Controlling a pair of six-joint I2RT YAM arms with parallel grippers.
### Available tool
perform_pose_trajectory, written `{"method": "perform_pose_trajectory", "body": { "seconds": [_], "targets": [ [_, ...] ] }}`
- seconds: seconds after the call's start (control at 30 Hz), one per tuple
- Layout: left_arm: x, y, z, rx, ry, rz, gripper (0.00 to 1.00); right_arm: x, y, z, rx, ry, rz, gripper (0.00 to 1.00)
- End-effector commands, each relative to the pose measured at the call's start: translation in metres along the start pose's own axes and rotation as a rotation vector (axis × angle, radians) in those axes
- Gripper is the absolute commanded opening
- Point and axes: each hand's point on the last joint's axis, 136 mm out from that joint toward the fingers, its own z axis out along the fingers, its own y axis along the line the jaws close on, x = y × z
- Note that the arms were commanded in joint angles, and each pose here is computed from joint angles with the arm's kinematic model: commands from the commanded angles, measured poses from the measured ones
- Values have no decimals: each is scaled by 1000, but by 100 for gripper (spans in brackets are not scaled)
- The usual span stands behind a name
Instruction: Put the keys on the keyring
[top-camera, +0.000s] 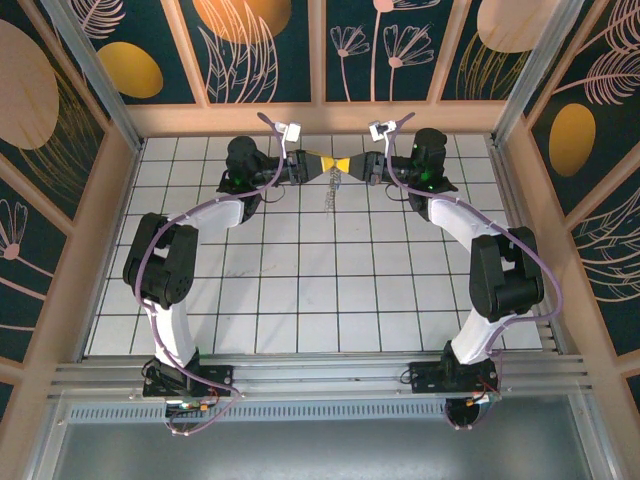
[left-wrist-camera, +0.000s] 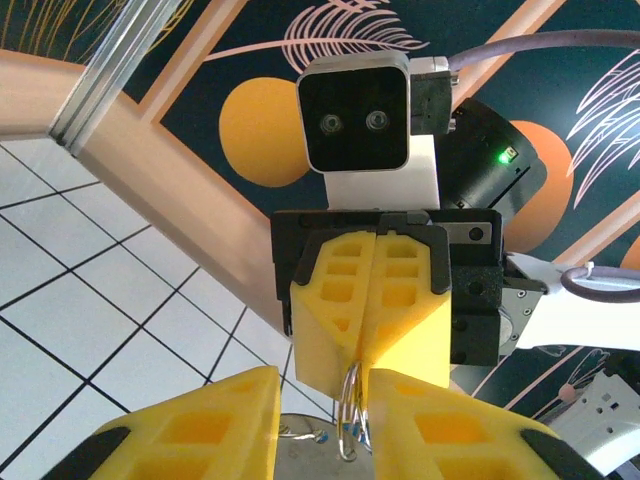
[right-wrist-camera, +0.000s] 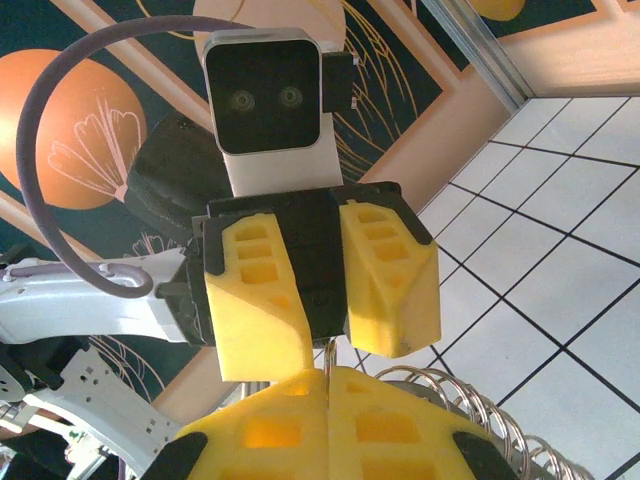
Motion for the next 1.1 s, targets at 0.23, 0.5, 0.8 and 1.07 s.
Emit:
{"method": "perform_pose_trajectory", "body": {
  "seconds": [0.23,0.5,0.8,1.07],
  "targets": [
    [4,-9,6,44,11,31,21,-12,11,3,-22,-12,-72,0],
    [7,-13,10,52,14,35,11,-11,11,3,-20,-12,-72,0],
    [7,-18,4,37,-41,15,0,-27,22,-17,52,-77,-112,35],
    [2,-36,-7,61,-121,1,0,-21,27,-47,234,-215,-136,46]
  ]
}}
